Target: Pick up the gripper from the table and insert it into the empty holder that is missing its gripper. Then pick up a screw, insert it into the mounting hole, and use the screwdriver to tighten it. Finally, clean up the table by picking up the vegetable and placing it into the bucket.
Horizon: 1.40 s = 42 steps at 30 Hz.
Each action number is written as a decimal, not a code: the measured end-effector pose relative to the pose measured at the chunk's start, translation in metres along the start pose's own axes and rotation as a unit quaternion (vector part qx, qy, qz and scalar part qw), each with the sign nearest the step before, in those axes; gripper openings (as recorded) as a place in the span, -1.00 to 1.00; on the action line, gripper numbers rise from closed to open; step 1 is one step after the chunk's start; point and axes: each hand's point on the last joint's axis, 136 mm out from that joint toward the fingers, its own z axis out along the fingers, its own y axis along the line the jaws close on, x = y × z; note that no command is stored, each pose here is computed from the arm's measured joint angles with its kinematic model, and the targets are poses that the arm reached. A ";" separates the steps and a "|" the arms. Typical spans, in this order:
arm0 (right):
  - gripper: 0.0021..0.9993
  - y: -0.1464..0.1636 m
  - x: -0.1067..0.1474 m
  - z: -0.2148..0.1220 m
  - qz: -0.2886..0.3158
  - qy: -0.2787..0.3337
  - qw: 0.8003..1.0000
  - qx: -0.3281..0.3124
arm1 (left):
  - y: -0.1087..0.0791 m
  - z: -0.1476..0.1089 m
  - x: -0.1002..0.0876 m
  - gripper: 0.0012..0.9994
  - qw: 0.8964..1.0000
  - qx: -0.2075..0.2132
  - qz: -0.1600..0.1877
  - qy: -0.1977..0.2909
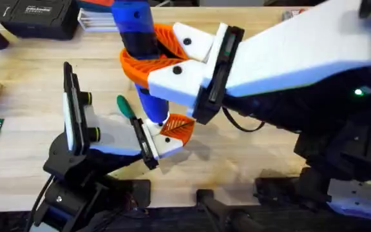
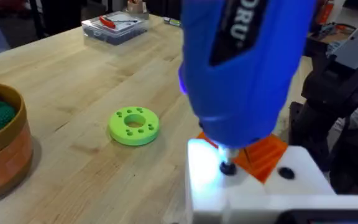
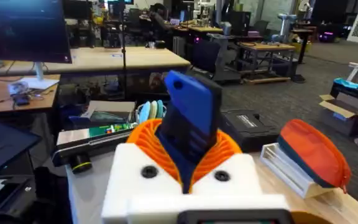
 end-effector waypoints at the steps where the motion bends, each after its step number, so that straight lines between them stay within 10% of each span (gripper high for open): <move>1: -0.96 0.000 0.000 0.000 0.000 0.000 1.000 0.000 | 0.000 0.000 0.000 -0.99 1.000 0.000 0.000 0.000; 23: -0.96 0.000 -0.001 0.000 0.002 -0.001 1.000 -0.001 | 0.000 0.000 0.000 -0.99 1.000 0.000 0.000 0.000; 35: -0.96 -0.012 -0.054 -0.019 -0.030 -0.088 0.995 0.021 | 0.000 0.000 0.000 -0.99 1.000 -0.001 0.000 0.000; 42: -0.96 -0.102 0.030 -0.042 -0.171 0.116 0.963 0.172 | 0.001 0.000 0.000 -0.99 1.000 -0.002 0.000 0.000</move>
